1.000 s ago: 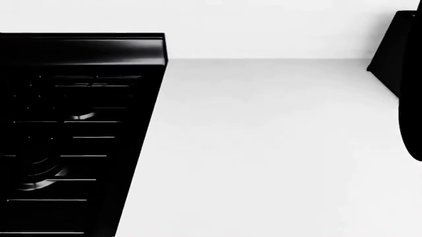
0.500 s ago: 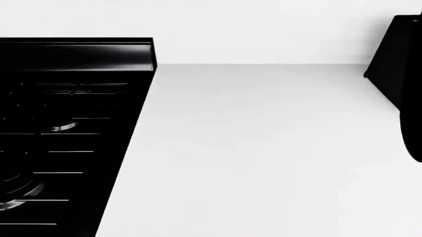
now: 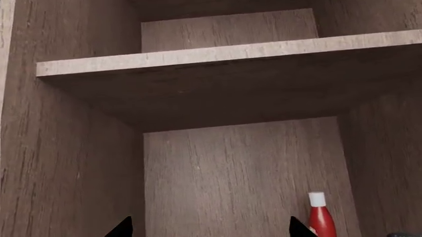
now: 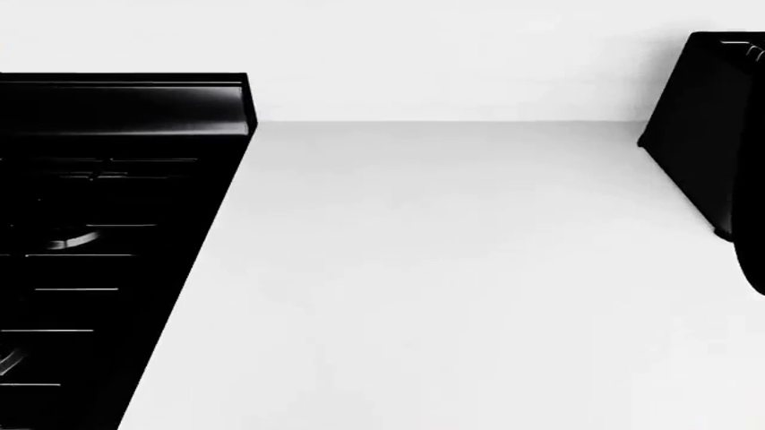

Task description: Pick and place the shaker into the drawer. Then close the cabinet.

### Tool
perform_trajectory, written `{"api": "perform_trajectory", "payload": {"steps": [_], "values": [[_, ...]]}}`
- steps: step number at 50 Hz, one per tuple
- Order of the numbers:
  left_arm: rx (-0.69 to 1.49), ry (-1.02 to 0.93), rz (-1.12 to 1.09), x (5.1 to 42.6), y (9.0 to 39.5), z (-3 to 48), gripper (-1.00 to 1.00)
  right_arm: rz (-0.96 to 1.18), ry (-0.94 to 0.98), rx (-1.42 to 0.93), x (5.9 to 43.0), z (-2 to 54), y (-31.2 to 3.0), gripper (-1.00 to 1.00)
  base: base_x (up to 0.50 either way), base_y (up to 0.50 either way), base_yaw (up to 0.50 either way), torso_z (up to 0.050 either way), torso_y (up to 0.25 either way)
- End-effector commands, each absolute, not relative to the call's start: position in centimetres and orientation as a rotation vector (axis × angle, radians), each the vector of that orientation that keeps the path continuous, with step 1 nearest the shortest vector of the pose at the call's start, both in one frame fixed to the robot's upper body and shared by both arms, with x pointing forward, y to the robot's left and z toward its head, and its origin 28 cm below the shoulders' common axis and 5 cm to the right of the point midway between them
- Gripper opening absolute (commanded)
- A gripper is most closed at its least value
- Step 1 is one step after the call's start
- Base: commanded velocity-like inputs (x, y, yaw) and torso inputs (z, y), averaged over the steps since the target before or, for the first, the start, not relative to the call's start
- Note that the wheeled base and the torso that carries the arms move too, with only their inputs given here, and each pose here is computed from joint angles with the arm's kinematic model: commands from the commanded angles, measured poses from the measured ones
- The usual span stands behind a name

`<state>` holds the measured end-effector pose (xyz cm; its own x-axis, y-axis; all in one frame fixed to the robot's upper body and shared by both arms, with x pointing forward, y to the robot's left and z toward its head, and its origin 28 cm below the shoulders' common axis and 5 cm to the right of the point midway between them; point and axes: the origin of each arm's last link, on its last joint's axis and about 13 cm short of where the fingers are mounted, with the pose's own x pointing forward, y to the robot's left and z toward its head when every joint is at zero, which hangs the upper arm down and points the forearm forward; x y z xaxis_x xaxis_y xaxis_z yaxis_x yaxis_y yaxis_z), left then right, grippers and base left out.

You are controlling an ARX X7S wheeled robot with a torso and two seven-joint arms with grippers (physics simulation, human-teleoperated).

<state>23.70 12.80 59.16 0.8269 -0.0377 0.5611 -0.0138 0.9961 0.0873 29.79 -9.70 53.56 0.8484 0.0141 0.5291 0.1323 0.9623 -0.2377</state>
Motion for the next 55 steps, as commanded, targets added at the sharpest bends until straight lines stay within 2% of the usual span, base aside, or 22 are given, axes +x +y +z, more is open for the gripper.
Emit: {"api": "perform_trajectory", "payload": {"steps": [1, 27, 31, 41, 55], "values": [[0.092, -0.597, -0.007, 23.8, 12.9, 59.2, 1.00, -0.062, -0.557, -0.279, 29.8, 53.5, -9.7, 1.00, 0.11, 0.00, 0.00, 0.000, 0.000], [0.073, -0.590, -0.014, 23.6, 13.1, 59.3, 1.00, -0.064, -0.567, -0.279, 29.5, 53.5, -9.9, 1.00, 0.14, 0.00, 0.00, 0.000, 0.000], [0.059, -0.558, -0.020, 23.6, 13.3, 59.2, 1.00, -0.062, -0.557, -0.283, 29.5, 53.4, -9.8, 1.00, 0.00, 0.00, 0.00, 0.000, 0.000], [0.058, -0.326, 0.004, 23.3, 14.4, 58.0, 1.00, -0.081, -0.506, -0.277, 29.8, 52.9, -10.0, 1.00, 0.00, 0.00, 0.00, 0.000, 0.000], [0.070, -0.342, 0.100, 23.1, 15.4, 58.2, 1.00, -0.087, -0.480, -0.280, 30.4, 52.2, -10.0, 1.00, 0.00, 0.00, 0.00, 0.000, 0.000]]}}
